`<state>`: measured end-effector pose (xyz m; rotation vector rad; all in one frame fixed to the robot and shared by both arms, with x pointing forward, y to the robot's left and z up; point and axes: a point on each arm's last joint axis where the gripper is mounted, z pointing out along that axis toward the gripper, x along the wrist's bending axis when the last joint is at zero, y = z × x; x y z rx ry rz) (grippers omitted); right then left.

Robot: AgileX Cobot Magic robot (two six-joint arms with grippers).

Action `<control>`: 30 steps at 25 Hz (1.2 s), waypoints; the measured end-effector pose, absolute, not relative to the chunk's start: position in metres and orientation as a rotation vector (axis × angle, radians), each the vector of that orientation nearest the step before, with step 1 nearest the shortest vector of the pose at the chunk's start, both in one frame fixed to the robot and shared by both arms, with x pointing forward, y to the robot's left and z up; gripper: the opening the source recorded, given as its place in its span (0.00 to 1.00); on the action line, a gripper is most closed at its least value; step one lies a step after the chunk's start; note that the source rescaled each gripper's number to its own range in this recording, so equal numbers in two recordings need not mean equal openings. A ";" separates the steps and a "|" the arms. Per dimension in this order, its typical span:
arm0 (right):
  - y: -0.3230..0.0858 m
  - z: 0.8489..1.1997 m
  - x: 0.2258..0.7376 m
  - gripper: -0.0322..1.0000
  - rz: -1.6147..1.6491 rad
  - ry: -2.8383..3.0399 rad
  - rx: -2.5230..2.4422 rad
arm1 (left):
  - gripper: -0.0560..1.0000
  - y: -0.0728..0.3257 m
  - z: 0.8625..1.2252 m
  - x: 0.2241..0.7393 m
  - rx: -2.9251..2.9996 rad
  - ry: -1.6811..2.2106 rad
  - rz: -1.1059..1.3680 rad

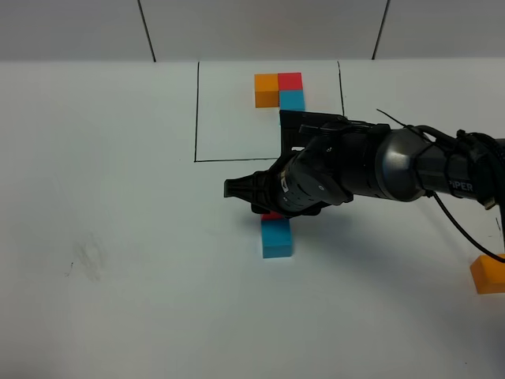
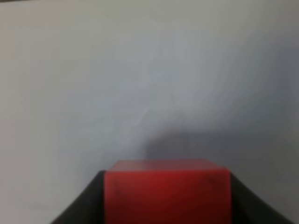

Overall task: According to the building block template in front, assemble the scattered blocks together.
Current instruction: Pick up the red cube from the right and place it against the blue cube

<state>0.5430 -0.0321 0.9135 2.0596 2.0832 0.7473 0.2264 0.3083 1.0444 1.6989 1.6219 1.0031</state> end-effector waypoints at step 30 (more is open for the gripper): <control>-0.027 0.883 0.546 0.45 0.689 2.120 2.052 | 0.05 0.309 1.044 0.226 1.699 1.623 1.006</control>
